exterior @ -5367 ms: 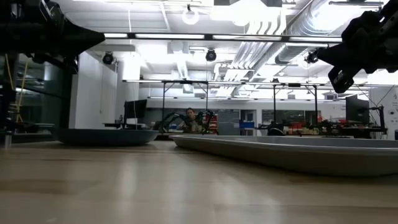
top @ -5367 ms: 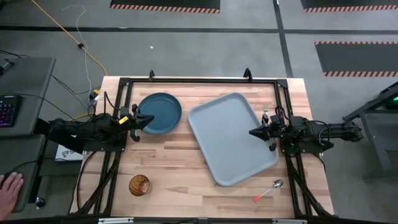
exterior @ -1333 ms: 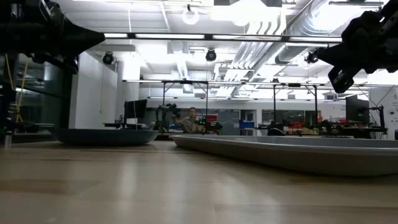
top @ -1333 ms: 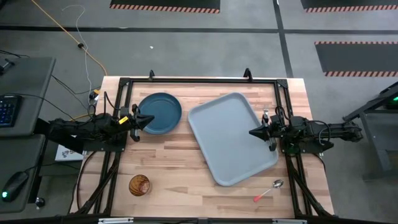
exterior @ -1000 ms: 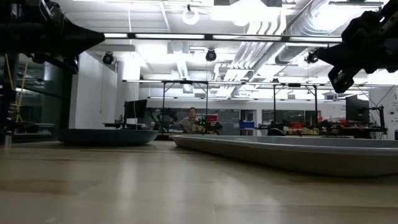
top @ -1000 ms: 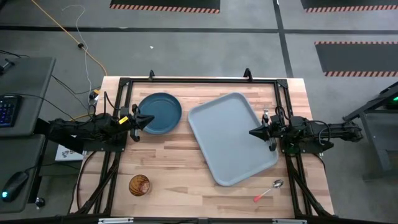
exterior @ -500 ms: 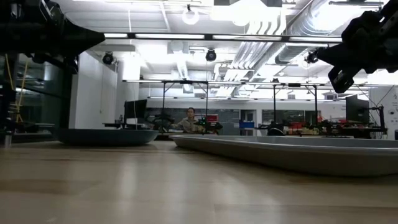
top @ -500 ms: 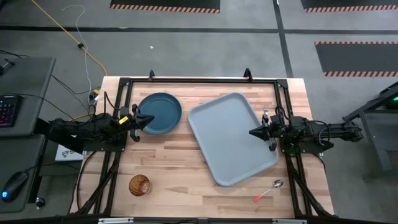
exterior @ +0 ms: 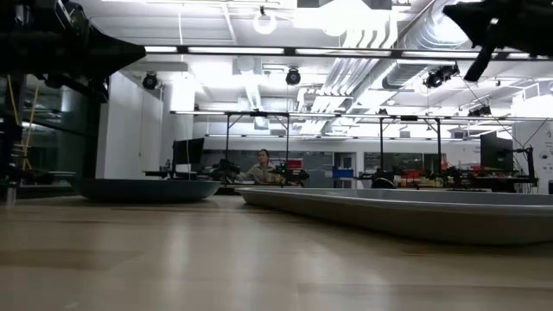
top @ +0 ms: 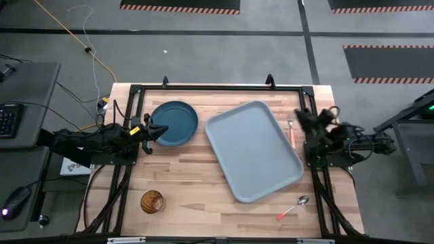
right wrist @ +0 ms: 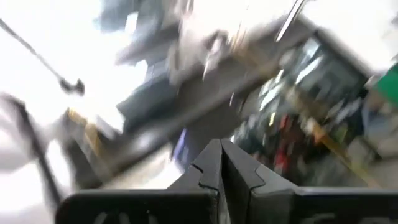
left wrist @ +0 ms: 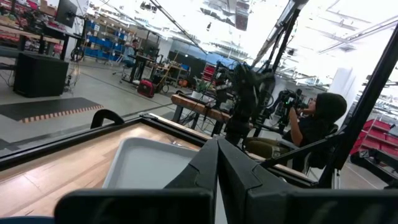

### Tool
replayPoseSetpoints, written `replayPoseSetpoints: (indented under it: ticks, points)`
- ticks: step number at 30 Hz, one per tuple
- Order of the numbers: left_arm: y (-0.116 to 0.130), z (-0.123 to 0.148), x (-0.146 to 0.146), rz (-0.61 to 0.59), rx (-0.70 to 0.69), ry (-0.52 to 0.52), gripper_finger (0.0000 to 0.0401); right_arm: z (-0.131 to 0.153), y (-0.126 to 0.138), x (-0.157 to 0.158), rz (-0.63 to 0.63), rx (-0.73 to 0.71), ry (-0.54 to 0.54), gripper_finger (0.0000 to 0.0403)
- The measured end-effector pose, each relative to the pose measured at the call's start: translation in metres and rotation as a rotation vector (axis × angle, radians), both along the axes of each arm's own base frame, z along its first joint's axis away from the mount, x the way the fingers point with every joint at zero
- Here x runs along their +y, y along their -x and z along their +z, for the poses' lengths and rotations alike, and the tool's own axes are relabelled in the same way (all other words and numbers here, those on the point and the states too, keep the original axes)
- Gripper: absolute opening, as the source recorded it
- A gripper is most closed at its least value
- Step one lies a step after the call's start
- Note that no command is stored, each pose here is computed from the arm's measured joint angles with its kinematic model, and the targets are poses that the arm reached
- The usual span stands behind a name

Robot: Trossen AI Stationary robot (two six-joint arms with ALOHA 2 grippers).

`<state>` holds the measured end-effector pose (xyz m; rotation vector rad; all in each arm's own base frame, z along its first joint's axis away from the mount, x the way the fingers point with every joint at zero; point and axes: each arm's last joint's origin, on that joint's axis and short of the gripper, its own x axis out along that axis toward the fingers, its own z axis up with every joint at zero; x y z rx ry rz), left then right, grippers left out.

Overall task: Pick and place plate/cup/fork/spoon on tray
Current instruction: Put the dark blue plate on the center of the gray tray

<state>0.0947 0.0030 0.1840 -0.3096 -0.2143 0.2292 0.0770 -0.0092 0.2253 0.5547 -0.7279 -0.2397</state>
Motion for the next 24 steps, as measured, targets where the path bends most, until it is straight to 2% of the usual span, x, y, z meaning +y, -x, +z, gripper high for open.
replayPoseSetpoints:
  ticks: [3,7,10,14,18,21,24]
  points:
    - [0.0,0.0,0.0,0.0,0.0,0.0,0.0,0.008,0.006,-0.001,-0.036,-0.102,-0.035,0.0]
    - [0.0,0.0,0.0,0.0,0.0,0.0,0.0,0.025,-0.004,0.0,0.014,-0.024,-0.047,0.0]
    - [0.0,0.0,0.0,0.0,0.0,0.0,0.0,0.043,-0.025,0.001,0.016,0.149,-0.05,0.0]
    - [0.0,0.0,0.0,0.0,0.0,0.0,0.0,0.057,-0.065,0.002,0.004,0.479,-0.037,0.0]
    - [0.0,0.0,0.0,0.0,0.0,0.0,0.0,0.049,-0.098,0.001,-0.006,0.801,-0.162,0.0]
    - [0.0,0.0,0.0,0.0,0.0,0.0,0.0,0.046,-0.111,-0.006,-0.008,0.931,-0.325,0.0001]
    - [0.0,0.0,0.0,0.0,-0.001,0.0,0.0,0.039,-0.12,-0.009,0.052,1.063,-0.38,0.0001]
